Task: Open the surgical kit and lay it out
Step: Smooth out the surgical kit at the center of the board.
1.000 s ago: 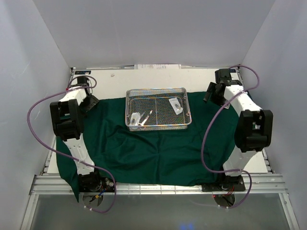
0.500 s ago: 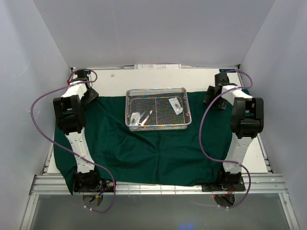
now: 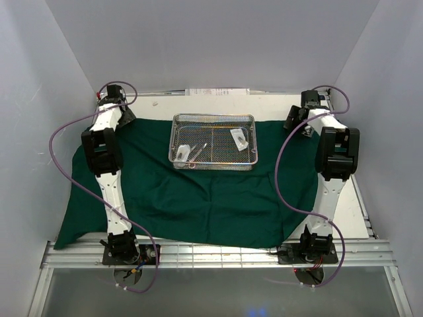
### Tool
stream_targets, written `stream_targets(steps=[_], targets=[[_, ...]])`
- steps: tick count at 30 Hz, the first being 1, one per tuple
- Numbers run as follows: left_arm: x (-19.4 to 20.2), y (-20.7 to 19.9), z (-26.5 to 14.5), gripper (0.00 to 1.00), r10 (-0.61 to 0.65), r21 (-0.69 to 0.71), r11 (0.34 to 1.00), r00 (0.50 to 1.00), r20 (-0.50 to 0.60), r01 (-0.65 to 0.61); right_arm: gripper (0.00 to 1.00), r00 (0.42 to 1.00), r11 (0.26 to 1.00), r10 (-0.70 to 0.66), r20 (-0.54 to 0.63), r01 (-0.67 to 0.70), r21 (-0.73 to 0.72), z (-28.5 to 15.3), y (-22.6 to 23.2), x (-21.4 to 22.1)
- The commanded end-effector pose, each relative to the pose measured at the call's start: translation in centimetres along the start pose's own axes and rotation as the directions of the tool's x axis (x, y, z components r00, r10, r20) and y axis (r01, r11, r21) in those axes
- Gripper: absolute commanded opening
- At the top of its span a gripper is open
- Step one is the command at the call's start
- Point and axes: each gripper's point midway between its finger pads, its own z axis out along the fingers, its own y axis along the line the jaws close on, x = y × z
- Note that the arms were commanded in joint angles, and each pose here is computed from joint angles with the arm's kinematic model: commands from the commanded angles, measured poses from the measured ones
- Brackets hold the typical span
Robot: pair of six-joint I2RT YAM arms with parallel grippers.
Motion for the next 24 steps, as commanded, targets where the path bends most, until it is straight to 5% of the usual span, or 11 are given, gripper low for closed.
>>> stream_targets(steps=[1,16,24], targets=[[3.6,1.4,6.2,0.87,0.030,-0.017,0.999,0.996,-0.080,-0.031,0.76,0.998,0.999,-0.011,-0.061,0.008,-0.052,4.0,0.0,1.3],[4.1,-1.8,5.6,0.88,-0.040,0.133,0.990,0.992,-0.123,0.057,0.72,0.997,0.984,0.071,-0.039,-0.076,-0.159,8.6,-0.7,-5.4],[-0.7,-2.5,-0.6,0.98,-0.078,0.195,0.977,0.996,-0.030,0.083,0.71,0.996,0.991,0.010,0.092,0.002,-0.135,1.7,-1.5,-9.3]])
